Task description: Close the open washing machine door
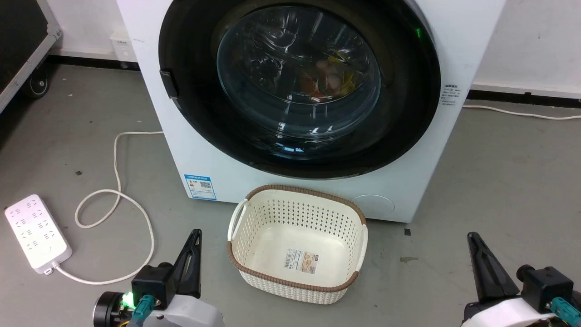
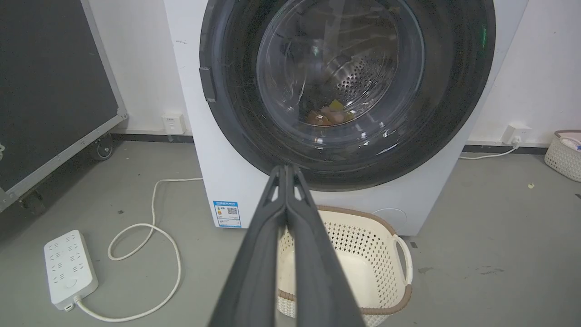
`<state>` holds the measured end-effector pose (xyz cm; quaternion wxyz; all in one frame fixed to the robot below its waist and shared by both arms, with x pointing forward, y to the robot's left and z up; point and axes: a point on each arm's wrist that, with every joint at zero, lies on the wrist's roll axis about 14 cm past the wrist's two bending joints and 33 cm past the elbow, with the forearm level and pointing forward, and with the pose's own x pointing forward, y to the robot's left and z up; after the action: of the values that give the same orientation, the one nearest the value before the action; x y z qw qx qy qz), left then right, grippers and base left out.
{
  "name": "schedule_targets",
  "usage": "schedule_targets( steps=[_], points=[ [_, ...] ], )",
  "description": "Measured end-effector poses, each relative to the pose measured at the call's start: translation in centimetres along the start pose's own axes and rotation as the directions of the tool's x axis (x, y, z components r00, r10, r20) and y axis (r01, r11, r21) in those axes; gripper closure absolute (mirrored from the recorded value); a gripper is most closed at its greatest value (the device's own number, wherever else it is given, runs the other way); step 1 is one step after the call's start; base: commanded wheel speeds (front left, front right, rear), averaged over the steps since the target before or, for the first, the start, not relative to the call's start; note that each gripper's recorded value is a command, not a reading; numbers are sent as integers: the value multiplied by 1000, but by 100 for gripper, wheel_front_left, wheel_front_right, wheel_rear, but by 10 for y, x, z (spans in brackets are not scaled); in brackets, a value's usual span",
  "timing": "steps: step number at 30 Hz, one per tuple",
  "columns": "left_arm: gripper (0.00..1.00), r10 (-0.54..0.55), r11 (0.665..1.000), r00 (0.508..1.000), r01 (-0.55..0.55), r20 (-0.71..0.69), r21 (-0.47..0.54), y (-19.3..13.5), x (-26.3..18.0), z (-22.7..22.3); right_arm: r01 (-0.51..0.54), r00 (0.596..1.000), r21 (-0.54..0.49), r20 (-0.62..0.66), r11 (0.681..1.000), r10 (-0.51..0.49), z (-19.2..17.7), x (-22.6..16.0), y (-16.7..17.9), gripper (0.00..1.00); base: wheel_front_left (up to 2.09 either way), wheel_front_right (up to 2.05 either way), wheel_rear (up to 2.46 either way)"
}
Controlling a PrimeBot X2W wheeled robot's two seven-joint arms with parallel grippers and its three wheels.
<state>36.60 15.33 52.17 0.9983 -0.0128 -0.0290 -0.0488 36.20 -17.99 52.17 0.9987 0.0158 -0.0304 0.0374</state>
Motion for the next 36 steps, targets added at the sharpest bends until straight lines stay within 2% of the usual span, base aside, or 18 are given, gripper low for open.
schedule_targets(
  steps=[36],
  points=[
    [100, 43, 998, 999, -42, -29, 41, 12, 3, 3, -31, 999, -35, -45, 999, 29, -1, 4, 9, 100, 0, 0, 0]
  ],
)
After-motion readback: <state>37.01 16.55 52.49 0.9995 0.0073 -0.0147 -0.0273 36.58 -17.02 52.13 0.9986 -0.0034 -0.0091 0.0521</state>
